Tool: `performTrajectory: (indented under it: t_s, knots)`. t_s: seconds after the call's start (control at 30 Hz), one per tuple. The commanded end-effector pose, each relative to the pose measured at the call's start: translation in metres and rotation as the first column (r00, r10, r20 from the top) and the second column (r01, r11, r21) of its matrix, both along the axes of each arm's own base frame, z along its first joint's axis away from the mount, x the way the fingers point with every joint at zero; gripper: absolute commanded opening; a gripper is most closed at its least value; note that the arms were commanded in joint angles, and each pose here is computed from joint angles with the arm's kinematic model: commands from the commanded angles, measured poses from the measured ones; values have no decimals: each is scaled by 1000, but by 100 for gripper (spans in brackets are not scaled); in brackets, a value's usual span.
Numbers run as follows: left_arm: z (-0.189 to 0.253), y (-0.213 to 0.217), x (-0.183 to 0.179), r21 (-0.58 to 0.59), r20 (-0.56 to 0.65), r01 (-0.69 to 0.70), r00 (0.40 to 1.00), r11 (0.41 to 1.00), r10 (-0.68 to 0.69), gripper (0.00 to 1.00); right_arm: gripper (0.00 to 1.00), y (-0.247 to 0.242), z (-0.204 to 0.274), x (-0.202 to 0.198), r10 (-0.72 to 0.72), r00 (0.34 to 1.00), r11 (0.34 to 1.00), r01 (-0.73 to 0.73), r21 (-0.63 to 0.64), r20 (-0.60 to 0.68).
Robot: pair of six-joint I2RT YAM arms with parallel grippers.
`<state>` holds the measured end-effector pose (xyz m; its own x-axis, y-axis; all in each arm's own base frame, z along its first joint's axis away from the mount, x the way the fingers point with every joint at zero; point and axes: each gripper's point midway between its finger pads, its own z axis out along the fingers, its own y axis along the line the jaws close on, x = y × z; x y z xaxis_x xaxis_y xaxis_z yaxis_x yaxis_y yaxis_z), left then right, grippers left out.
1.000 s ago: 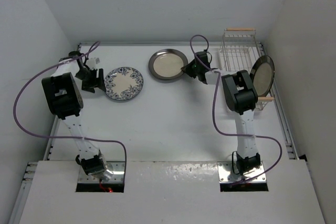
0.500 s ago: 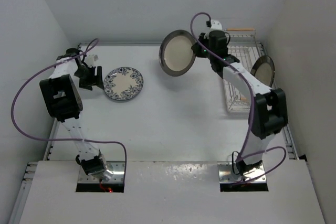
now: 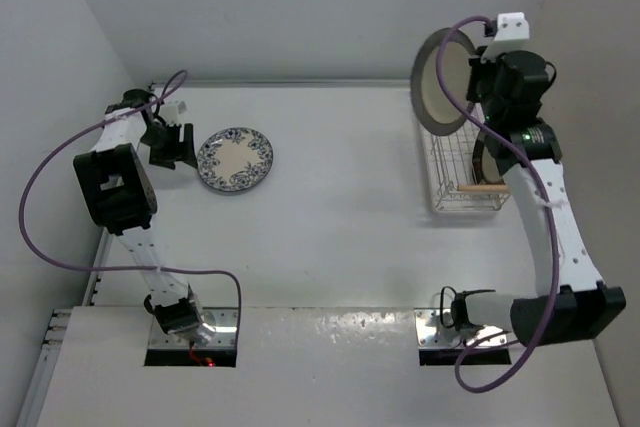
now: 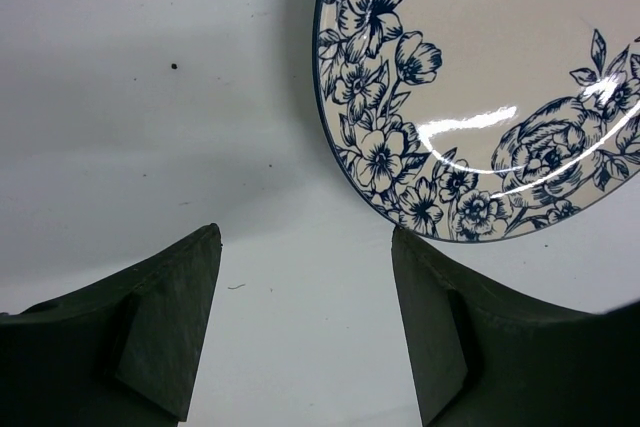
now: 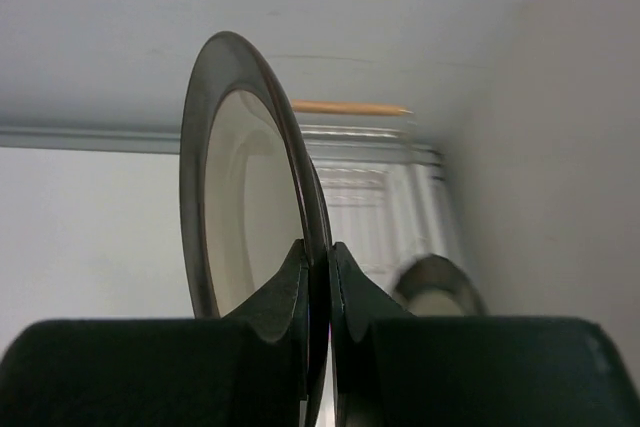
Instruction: Load the plates into the dish rack
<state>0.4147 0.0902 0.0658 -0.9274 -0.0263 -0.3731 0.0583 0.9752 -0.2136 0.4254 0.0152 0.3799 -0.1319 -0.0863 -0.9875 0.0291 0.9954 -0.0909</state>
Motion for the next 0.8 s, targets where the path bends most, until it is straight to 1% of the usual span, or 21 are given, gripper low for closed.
performTrajectory:
  t_s: [0.0,0.03,0.13,0.17,0.23,0.27,0.3,0.4,0.43,0.57,0.77]
  knots:
    - [31,2,5,12,83,12,996,1000,-13,73,0,-54,71,-42,-179,970,963,207,-171,166]
    - [31,2,5,12,83,12,996,1000,-13,73,0,-64,59,-45,-215,967,953,238,-189,138]
    - [31,1,5,8,88,23,996,1000,-24,73,0,-78,43,-53,-246,963,932,266,-247,111]
    - [31,1,5,8,88,23,996,1000,-24,73,0,-80,29,-53,-247,965,930,261,-258,87]
    - [35,1,6,11,96,23,995,1000,-24,73,0,-85,19,-50,-246,967,924,255,-285,66]
    - [35,1,6,11,96,23,995,1000,-24,73,0,-83,6,-45,-235,971,925,236,-298,41]
    - [39,1,6,15,106,23,994,1000,-25,73,0,-94,4,-46,-259,965,917,258,-303,36]
    - [33,-1,1,12,88,31,996,999,-32,73,0,-100,-9,-36,-264,965,911,252,-326,8]
    - [37,-1,1,16,98,31,995,999,-33,73,0,-107,-12,-35,-283,959,903,271,-332,12]
    - [34,-1,-2,12,89,31,995,999,-32,73,0,-124,-19,-28,-334,942,890,323,-322,23]
    - [34,-1,-2,17,91,39,995,999,-41,73,0,-127,-41,-23,-314,949,910,299,-287,-8]
